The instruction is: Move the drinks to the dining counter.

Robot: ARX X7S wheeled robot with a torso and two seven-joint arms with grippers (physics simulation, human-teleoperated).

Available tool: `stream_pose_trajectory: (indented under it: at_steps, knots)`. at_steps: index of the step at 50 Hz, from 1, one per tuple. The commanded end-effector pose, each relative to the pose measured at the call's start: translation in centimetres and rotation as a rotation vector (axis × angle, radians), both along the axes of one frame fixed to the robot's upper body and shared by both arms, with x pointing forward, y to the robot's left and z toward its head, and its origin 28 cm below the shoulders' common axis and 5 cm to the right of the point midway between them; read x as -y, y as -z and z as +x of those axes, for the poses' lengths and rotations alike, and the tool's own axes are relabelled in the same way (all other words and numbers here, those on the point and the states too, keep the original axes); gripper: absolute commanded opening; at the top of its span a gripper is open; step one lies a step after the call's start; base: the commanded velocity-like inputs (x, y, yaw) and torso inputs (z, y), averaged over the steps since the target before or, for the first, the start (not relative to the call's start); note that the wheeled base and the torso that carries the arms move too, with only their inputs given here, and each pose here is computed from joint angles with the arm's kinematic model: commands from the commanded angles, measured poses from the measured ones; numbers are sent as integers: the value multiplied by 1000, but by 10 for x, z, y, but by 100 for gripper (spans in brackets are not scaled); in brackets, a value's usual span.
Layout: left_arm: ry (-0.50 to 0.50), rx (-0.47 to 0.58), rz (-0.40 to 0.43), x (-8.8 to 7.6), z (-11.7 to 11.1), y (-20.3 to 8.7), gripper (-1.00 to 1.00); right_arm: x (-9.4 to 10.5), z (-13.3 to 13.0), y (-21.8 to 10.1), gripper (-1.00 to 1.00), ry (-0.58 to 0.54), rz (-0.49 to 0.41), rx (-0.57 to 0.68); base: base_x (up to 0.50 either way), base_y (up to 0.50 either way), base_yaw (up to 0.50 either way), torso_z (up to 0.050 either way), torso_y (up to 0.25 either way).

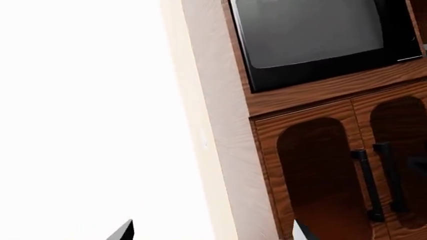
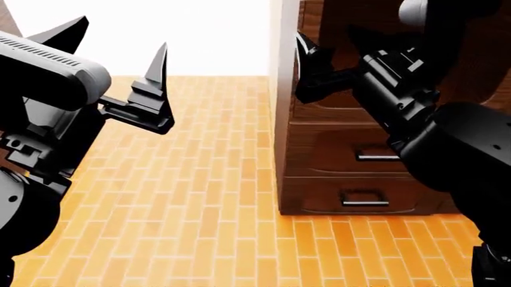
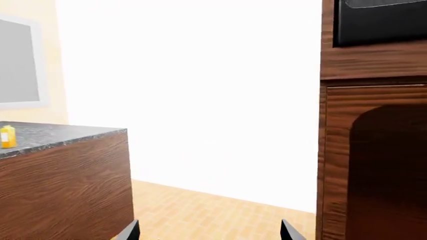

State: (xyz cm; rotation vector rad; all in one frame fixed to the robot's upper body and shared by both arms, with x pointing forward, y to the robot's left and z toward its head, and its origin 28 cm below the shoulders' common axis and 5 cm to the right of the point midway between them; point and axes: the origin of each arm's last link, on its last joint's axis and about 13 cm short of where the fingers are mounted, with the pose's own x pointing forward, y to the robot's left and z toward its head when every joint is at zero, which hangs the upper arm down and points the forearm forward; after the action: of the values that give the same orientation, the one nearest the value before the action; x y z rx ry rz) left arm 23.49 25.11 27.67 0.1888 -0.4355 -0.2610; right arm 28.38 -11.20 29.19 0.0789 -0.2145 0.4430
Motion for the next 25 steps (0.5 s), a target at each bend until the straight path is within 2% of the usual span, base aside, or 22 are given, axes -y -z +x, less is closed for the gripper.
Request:
stream_pose_trajectory:
  at_steps: [1, 25]
  knots:
    - [1, 1, -1, 0, -1, 0, 100, 0, 0, 0, 100, 3, -2, -1, -54, -500, 0, 0, 0]
    - [0, 2, -1, -1, 0, 0, 100, -1, 2, 0, 100, 3, 7, -12, -32, -500, 0, 0, 0]
